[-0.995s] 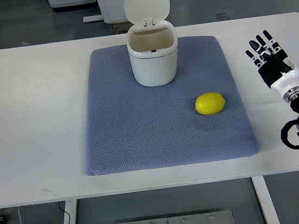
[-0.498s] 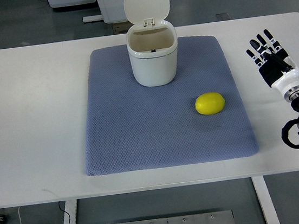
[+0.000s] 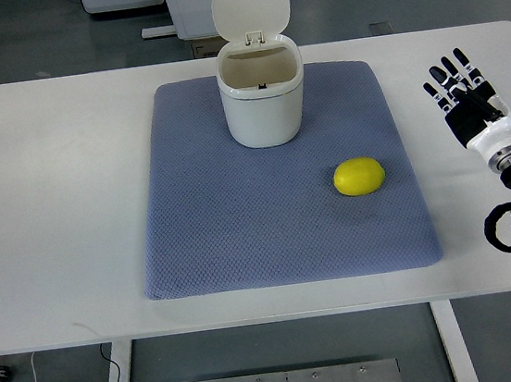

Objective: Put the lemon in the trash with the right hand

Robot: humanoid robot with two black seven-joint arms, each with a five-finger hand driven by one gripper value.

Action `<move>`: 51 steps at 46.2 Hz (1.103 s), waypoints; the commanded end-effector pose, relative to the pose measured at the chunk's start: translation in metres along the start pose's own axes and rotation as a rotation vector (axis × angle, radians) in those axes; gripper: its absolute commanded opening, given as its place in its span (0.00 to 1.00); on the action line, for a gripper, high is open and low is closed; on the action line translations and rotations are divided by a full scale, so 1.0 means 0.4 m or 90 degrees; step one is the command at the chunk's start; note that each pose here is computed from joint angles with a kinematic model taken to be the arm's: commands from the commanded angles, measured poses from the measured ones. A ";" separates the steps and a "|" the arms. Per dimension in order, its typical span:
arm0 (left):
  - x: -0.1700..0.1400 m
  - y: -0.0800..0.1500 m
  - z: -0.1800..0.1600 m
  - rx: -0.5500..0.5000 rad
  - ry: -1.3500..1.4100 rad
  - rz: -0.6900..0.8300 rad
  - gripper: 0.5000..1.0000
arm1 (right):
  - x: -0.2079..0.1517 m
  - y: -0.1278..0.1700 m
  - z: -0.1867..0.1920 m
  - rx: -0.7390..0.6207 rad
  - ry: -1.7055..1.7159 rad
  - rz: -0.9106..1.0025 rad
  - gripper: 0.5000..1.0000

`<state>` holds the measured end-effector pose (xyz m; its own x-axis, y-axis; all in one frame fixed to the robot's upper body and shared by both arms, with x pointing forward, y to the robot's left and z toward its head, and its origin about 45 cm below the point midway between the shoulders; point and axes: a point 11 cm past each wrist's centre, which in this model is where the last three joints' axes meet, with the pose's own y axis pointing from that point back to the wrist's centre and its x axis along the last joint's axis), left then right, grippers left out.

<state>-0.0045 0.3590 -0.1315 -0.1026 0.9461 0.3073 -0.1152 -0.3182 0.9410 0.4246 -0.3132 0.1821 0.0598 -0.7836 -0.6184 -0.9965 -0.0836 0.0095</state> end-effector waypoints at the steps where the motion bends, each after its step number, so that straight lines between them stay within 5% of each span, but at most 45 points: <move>1: 0.000 0.000 0.000 0.000 0.000 0.000 1.00 | 0.004 0.002 0.001 0.000 0.000 0.002 1.00; 51: 0.000 0.000 0.000 -0.001 0.000 0.000 1.00 | 0.014 0.004 -0.041 0.016 0.013 -0.017 1.00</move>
<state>-0.0044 0.3590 -0.1315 -0.1027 0.9460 0.3074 -0.1157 -0.3182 0.9409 0.4248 -0.3282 0.1919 0.0811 -0.7947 -0.6015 -0.9962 -0.0840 -0.0233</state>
